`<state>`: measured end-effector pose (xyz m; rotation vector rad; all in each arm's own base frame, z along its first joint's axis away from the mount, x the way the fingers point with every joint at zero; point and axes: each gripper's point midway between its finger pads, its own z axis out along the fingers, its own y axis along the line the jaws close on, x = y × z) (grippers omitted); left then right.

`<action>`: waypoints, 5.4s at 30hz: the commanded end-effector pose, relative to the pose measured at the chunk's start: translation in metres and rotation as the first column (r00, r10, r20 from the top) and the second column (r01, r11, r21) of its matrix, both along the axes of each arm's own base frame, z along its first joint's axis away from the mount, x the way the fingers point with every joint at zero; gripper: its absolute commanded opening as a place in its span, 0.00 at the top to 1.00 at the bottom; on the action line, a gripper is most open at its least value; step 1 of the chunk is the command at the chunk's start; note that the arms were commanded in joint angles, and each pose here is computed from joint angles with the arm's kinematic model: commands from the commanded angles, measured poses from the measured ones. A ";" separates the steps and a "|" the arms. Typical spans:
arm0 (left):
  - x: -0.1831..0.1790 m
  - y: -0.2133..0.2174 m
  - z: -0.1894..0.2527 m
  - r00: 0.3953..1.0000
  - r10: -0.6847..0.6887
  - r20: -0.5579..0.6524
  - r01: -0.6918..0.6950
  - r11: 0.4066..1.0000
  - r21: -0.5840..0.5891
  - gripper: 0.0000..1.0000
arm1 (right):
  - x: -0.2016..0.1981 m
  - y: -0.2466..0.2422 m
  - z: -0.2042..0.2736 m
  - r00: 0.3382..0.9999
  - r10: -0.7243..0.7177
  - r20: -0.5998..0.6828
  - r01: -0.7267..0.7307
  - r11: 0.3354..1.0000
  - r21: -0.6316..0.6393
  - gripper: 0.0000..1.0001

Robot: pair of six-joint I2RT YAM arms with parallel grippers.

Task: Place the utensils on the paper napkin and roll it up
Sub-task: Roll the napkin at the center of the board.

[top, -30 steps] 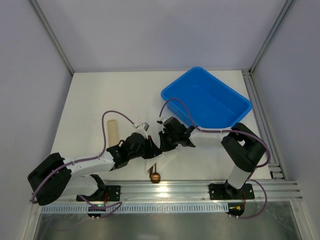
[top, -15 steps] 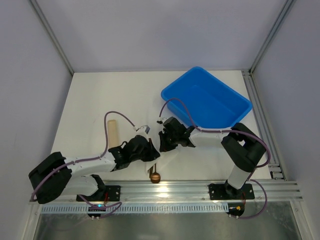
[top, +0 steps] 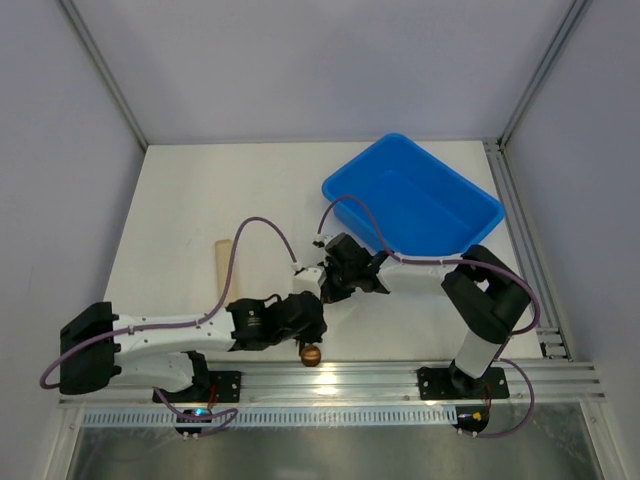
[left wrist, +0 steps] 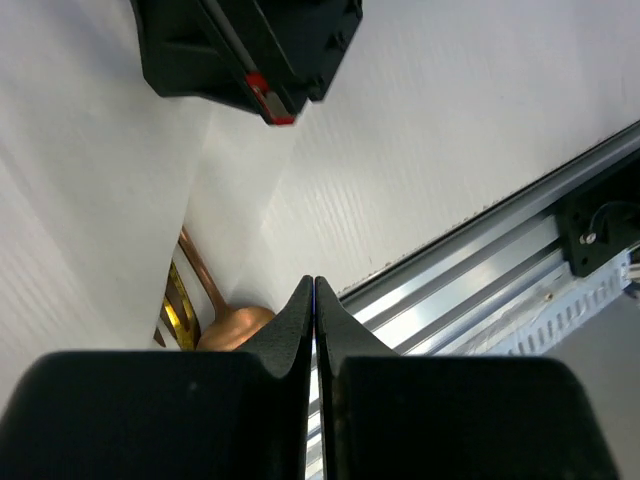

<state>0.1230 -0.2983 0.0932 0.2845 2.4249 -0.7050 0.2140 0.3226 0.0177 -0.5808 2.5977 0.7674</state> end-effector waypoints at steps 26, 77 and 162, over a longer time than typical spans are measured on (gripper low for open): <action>-0.033 -0.011 -0.056 0.987 -0.120 0.104 0.078 0.936 0.343 1.00 | 0.001 -0.009 -0.017 1.000 -0.017 0.005 0.017 0.998 -0.059 0.96; 0.039 0.044 0.024 0.981 0.108 0.160 -0.106 0.994 -0.019 0.86 | 0.001 -0.008 -0.019 1.000 -0.017 0.002 0.017 0.998 -0.063 0.96; 0.115 0.024 -0.050 0.982 0.185 0.024 -0.185 0.983 -0.010 0.99 | 0.005 -0.008 0.046 0.998 -0.007 0.057 0.004 0.998 0.063 0.96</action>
